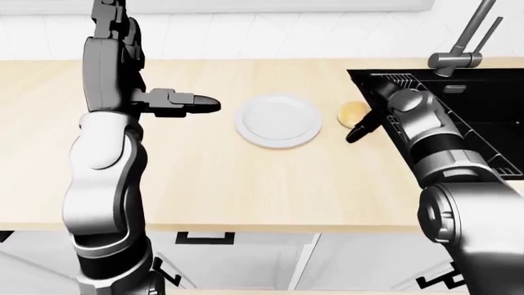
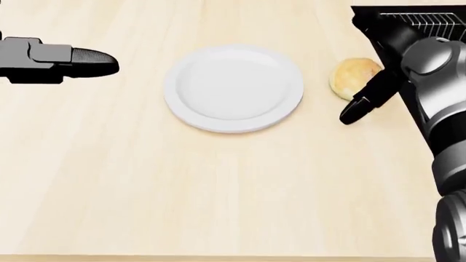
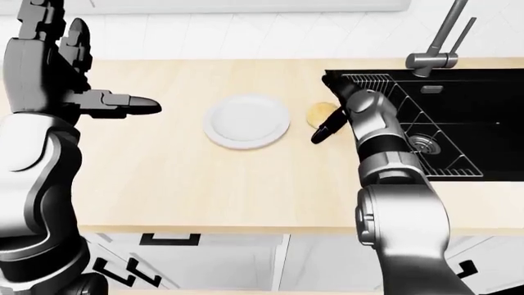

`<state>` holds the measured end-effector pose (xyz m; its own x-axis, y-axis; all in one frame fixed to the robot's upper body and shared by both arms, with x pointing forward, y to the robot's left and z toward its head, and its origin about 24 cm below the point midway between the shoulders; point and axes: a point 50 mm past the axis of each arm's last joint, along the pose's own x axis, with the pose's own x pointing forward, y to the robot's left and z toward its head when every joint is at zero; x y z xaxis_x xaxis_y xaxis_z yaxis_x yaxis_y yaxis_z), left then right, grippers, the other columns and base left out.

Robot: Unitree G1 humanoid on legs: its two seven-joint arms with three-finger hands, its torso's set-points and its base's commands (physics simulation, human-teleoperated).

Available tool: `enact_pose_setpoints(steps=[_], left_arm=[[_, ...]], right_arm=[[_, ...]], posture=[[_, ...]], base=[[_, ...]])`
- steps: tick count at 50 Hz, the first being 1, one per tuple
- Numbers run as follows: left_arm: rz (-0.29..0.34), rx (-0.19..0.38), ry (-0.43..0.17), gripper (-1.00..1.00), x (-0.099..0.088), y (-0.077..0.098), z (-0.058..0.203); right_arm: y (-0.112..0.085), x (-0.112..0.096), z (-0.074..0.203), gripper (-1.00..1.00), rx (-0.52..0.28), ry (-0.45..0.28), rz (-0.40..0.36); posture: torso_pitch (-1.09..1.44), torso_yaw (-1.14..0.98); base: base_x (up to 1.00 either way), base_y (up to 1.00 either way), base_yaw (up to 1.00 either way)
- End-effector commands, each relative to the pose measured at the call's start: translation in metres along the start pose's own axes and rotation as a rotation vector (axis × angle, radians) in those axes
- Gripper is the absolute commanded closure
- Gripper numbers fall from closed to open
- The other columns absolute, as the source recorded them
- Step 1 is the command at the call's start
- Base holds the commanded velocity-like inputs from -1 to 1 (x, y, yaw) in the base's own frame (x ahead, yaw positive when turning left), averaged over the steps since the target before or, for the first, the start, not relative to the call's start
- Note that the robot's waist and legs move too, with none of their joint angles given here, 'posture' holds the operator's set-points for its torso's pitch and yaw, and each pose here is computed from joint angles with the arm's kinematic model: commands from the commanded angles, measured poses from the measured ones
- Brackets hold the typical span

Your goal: Place the pastries on the plates.

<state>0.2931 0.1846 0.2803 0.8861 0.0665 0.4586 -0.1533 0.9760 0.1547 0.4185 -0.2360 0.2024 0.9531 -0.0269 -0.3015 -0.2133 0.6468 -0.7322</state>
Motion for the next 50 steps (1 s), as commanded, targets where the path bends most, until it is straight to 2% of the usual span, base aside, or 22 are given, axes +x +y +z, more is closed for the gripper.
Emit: enact_pose_setpoints(steps=[1, 7, 20, 26, 36, 44, 50], left_arm=[[0.012, 0.006, -0.084, -1.00, 0.001, 0.003, 0.017], [0.013, 0.005, -0.086, -1.00, 0.000, 0.003, 0.018], [0.015, 0.010, -0.084, -1.00, -0.003, 0.004, 0.017], [0.019, 0.018, -0.085, -1.00, -0.002, 0.005, 0.017], [0.020, 0.023, -0.089, -1.00, -0.001, 0.007, 0.021], [0.021, 0.021, -0.092, -1.00, -0.001, 0.007, 0.023], [0.022, 0.022, -0.092, -1.00, -0.001, 0.007, 0.023]], right_arm=[[-0.019, -0.006, 0.019, -0.76, -0.014, -0.075, -0.071], [-0.017, -0.006, 0.015, -0.57, -0.013, -0.069, -0.066], [-0.015, -0.005, 0.012, -0.31, -0.008, -0.067, -0.061], [-0.018, -0.006, 0.016, -0.08, -0.014, -0.082, -0.082], [-0.021, -0.007, 0.024, 0.13, -0.046, -0.124, -0.124], [-0.033, -0.012, 0.044, 0.45, -0.038, -0.192, -0.178], [-0.041, -0.017, 0.058, 0.53, -0.031, -0.233, -0.195]], posture=[[0.00, 0.00], [0.00, 0.00], [0.00, 0.00], [0.00, 0.00], [0.00, 0.00], [0.00, 0.00], [0.00, 0.00]], base=[[0.00, 0.00, 0.00], [0.00, 0.00, 0.00], [0.00, 0.00, 0.00], [0.00, 0.00, 0.00], [0.00, 0.00, 0.00], [0.00, 0.00, 0.00], [0.00, 0.00, 0.00]])
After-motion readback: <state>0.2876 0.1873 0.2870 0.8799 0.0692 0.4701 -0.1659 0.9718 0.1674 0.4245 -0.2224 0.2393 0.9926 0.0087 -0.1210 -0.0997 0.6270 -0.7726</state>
